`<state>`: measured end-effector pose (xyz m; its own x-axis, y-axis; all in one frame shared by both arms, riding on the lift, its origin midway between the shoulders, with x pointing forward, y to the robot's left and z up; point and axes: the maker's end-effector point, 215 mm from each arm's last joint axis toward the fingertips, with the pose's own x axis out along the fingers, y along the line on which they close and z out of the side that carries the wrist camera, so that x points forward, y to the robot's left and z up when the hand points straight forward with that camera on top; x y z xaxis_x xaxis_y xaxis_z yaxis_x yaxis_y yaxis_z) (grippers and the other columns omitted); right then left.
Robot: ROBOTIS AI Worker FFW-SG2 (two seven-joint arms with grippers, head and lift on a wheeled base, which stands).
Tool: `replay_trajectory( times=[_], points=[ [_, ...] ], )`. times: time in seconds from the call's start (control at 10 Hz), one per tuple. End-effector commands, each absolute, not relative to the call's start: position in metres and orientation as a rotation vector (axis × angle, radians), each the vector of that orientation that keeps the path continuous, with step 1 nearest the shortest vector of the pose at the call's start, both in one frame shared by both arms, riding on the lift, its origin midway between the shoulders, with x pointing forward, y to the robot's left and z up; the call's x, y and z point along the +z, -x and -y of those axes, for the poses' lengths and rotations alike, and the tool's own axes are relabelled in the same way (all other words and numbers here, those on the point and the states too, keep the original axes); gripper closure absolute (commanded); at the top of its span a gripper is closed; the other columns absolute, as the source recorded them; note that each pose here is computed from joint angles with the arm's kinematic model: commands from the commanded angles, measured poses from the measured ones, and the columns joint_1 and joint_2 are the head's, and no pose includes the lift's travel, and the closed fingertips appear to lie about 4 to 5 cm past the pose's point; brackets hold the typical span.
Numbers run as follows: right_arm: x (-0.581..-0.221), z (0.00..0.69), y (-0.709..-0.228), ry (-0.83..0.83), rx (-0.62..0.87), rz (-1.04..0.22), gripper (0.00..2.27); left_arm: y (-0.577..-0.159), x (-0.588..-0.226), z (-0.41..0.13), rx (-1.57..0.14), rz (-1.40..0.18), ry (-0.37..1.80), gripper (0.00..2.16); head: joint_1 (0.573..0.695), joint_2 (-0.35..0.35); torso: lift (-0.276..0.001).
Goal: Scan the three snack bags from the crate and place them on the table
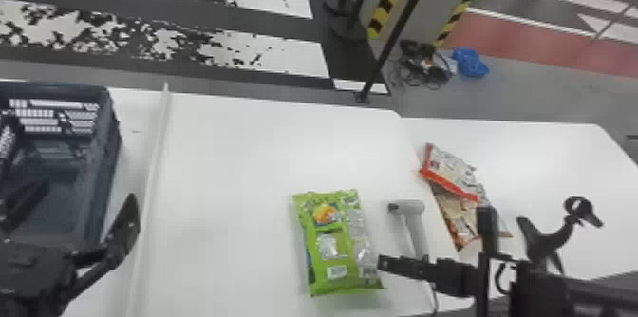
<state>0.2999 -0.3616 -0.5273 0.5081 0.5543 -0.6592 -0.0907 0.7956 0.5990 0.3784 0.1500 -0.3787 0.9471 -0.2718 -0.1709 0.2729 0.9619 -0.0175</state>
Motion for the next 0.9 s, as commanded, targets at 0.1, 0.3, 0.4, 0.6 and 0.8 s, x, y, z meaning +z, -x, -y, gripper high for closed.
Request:
replay_trajectory(
  times=[0.1,0.3,0.4,0.6,0.8],
  points=[
    [-0.553,0.341,-0.313,-0.499,0.454,-1.001,0.06,-0.372,-0.380,-0.155,-0.271,-0.180,-0.012,0.04,0.695,-0.341,-0.037],
    [-0.570,0.332,-0.323,-0.447,0.479,-1.001,0.06,-0.370,-0.375,-0.156,-0.272,-0.173,-0.019,0.04,0.695,-0.304,-0.037],
    [-0.575,0.330,-0.327,-0.421,0.490,-0.992,0.06,-0.370,-0.371,-0.156,-0.273,-0.167,-0.019,0.04,0.695,-0.292,-0.037],
    [-0.581,0.326,-0.330,-0.427,0.508,-0.990,0.04,-0.368,-0.374,-0.155,-0.275,-0.176,-0.024,0.04,0.695,-0.283,-0.037],
    [-0.587,0.314,-0.330,-0.399,0.553,-0.970,0.29,-0.369,-0.373,-0.154,-0.275,-0.171,-0.026,0.04,0.695,-0.276,-0.037]
  ],
)
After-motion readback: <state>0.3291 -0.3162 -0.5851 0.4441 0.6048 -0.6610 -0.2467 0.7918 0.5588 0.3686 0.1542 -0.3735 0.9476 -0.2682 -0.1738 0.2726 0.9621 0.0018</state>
